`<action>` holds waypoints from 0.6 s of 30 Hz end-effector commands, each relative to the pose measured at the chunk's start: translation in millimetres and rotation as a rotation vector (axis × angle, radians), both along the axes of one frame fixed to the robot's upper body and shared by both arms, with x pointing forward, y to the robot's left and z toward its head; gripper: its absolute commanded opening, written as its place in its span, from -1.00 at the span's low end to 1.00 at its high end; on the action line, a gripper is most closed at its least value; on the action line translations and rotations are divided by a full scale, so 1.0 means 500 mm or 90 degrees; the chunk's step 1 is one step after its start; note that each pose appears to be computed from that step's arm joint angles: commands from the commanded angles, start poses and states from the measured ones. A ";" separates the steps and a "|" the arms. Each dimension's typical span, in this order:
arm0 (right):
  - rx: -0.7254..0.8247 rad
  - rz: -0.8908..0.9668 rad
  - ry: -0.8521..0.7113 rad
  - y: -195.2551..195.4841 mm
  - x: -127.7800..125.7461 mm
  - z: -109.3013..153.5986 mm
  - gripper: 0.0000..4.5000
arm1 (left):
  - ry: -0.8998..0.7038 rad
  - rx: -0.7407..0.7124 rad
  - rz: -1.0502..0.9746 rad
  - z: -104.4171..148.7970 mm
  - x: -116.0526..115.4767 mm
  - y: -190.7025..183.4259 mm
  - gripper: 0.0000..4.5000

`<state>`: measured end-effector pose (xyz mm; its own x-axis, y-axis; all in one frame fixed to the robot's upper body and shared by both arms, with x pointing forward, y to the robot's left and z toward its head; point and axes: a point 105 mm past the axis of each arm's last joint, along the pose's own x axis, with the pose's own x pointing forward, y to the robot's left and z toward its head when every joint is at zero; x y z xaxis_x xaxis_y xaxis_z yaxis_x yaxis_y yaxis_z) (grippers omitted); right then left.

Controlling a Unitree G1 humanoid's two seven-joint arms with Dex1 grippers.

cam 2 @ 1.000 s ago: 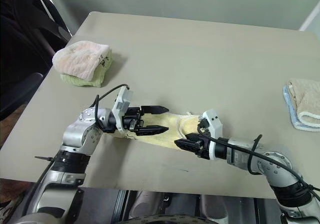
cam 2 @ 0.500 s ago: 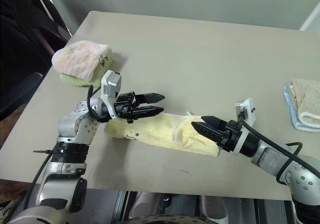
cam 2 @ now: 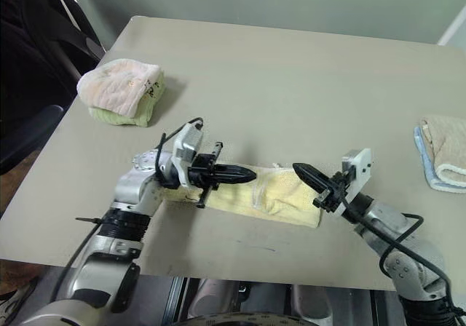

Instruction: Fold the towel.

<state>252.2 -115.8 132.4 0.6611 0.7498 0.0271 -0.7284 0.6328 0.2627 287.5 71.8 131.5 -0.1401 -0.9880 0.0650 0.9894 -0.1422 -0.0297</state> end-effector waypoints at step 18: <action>-0.144 -0.057 -0.004 0.051 0.082 -0.132 -0.98 | -0.044 0.222 -0.032 -0.163 0.006 -0.034 -1.00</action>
